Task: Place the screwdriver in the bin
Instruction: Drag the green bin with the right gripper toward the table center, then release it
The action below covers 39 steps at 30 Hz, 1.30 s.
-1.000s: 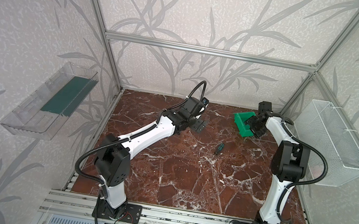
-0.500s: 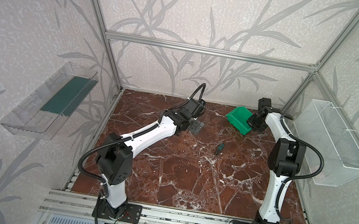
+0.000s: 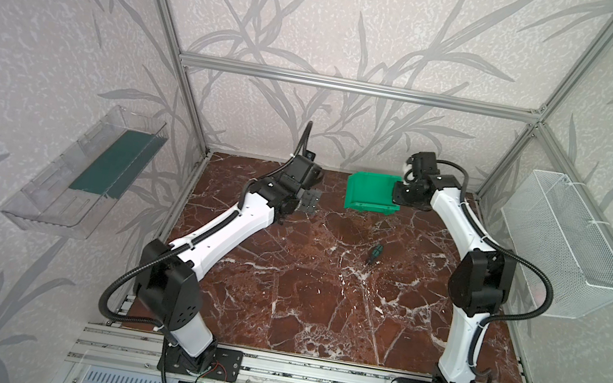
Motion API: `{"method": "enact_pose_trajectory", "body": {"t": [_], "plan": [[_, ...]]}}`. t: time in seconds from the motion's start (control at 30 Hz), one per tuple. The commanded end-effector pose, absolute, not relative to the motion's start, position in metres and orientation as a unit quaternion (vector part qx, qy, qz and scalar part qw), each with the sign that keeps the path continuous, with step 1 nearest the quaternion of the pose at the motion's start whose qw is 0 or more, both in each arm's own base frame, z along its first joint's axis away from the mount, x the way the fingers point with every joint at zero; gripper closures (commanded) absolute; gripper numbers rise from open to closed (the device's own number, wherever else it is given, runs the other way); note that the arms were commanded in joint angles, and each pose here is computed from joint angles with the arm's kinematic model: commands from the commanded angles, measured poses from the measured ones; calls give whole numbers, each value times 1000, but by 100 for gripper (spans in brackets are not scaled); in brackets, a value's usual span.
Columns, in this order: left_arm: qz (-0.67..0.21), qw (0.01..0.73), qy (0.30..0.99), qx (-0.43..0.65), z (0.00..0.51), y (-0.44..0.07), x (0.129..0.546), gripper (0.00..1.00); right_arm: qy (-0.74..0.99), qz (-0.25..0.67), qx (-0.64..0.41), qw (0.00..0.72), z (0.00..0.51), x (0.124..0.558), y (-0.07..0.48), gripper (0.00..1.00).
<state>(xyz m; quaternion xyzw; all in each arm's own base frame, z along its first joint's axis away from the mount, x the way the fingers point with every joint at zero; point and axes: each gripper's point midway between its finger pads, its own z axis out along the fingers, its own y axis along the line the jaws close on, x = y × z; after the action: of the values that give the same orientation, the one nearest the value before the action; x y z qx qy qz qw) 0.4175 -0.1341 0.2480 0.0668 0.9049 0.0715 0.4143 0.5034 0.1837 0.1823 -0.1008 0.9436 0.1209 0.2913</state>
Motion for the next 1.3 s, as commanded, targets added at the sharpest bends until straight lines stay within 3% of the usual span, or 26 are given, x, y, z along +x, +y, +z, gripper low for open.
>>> {"method": "enact_pose_trajectory", "body": {"t": [0.0,0.23,0.53,0.67,0.73,0.87,1.0,1.1,1.27], "plan": [[44,397,917,11,240,-109,396,1,890,187,-280,307,199,464,263,100],[16,405,914,-37,229,-77,365,1,869,184,-394,237,149,409,319,100],[-36,381,922,-63,204,-82,341,1,896,63,-384,215,101,420,302,90],[-59,388,918,-62,206,-88,339,1,899,4,-373,231,101,428,300,70],[-62,398,913,-64,210,-87,339,1,899,-23,-358,250,116,436,298,53],[-103,413,903,-56,217,-101,343,1,921,-76,-251,290,174,444,280,38],[-154,408,898,-58,216,-119,349,1,966,-33,-100,237,199,409,275,22],[-182,410,891,-68,215,-126,351,1,988,-7,28,151,175,378,270,20],[-190,412,888,-76,209,-126,349,1,990,66,83,92,143,351,297,19]]}}
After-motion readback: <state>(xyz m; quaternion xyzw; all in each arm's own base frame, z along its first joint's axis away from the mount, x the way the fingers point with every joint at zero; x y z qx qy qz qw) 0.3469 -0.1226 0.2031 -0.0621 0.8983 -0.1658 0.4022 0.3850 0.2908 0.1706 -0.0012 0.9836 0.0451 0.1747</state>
